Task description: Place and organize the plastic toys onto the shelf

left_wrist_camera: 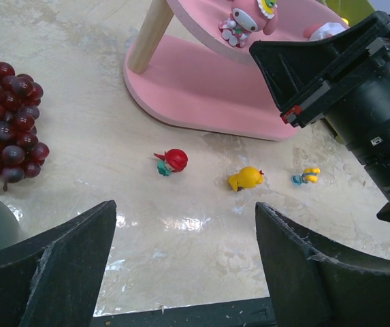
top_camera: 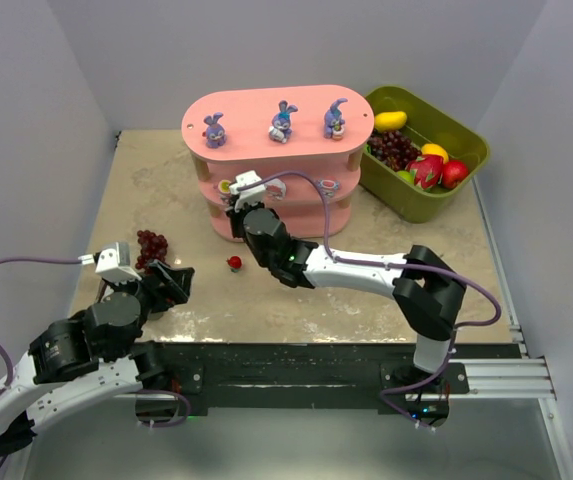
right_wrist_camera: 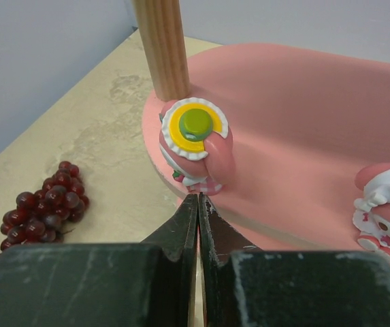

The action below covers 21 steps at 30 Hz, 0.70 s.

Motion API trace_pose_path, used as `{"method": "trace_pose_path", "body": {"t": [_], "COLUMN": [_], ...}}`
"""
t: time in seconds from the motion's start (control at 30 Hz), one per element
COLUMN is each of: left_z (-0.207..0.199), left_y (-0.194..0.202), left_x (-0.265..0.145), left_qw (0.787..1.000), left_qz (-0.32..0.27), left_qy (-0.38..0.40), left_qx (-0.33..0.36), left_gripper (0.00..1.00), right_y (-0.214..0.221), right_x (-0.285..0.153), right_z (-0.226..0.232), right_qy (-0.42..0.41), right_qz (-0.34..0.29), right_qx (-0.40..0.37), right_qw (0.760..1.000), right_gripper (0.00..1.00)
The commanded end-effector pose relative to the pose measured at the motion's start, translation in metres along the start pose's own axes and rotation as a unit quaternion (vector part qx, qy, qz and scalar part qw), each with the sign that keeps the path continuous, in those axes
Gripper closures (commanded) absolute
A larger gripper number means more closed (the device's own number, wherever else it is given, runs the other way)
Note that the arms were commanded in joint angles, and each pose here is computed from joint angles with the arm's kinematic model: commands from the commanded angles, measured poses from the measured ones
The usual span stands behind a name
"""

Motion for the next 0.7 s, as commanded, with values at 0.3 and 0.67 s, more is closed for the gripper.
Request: {"method": "trace_pose_path", "body": {"t": [0.3, 0.67], "left_z": [0.000, -0.001], "left_y": [-0.006, -0.006], "left_x": [0.001, 0.001], "left_qw": [1.000, 1.000], "left_qz": [-0.018, -0.019], "left_qy": [-0.008, -0.009], "left_qx": [-0.013, -0.013], "left_gripper": [0.13, 0.13], "right_y": [-0.028, -0.036], "right_x": [0.014, 0.010], "right_z": [-0.014, -0.019], "right_qy": [0.069, 0.075], "right_qz": [-0.043, -0.052], "right_qx": [0.006, 0.006], "right_qw": [0.997, 0.996], "right_gripper": [0.98, 0.99]}}
Point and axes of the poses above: each gripper's point midway between its finger pads, its own x axis out along the fingers, its own z axis along the line the jaws close on, y = z × x, the point moved 4 cm from there along -x, back along the fingers, and after that the axes turned 15 degrees about -x, right-handed, at the moved point
